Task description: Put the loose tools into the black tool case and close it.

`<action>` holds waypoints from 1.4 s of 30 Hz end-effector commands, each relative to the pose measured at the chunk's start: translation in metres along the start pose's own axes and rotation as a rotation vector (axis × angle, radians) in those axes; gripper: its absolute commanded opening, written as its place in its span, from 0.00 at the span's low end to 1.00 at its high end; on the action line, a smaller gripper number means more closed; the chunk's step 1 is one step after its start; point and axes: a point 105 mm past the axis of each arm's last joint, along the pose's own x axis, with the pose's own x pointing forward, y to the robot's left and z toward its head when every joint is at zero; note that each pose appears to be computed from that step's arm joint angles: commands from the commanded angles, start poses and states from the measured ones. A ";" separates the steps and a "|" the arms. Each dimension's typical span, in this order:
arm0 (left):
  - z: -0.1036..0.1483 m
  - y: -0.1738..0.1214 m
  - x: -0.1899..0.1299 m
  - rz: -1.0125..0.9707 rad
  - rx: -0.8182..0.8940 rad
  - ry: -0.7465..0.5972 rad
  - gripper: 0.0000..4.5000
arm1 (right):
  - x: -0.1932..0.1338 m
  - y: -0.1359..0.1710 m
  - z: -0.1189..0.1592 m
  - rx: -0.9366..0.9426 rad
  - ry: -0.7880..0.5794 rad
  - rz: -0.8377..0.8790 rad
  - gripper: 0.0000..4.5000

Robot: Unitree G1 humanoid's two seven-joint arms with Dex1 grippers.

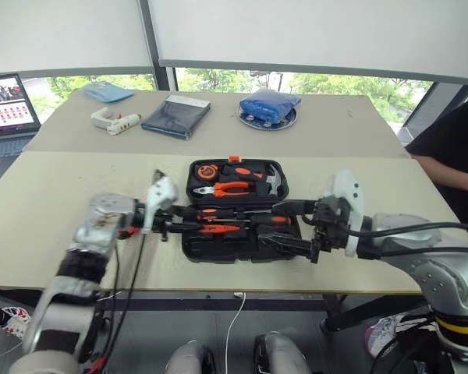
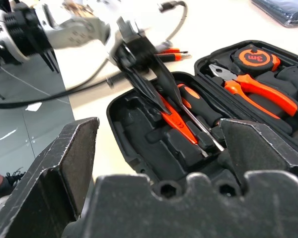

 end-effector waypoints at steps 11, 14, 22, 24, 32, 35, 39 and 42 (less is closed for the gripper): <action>-0.048 0.015 -0.116 0.479 -0.161 0.258 0.99 | 0.017 -0.001 0.011 -0.085 -0.029 0.166 1.00; -0.038 0.025 -0.089 0.423 -0.185 0.254 0.99 | 0.021 0.001 0.011 -0.090 -0.029 0.183 1.00; -0.042 0.045 -0.039 0.351 -0.251 0.452 0.99 | 0.024 0.013 0.006 -0.085 -0.017 0.211 1.00; -0.050 0.045 -0.031 0.326 -0.240 0.525 0.99 | 0.024 0.016 0.005 -0.087 -0.015 0.213 1.00; -0.072 0.062 -0.039 0.376 -0.148 0.541 0.76 | 0.019 0.012 0.003 -0.094 -0.005 0.158 1.00; -0.034 0.060 -0.045 0.305 -0.101 0.369 0.47 | 0.014 0.014 0.001 -0.082 0.002 0.154 1.00; 0.028 0.017 -0.039 -0.014 0.069 0.172 0.36 | 0.008 0.017 -0.004 -0.060 0.023 0.150 1.00; 0.042 -0.011 -0.027 -0.195 0.174 0.201 0.36 | 0.003 0.021 -0.008 -0.051 0.042 0.147 1.00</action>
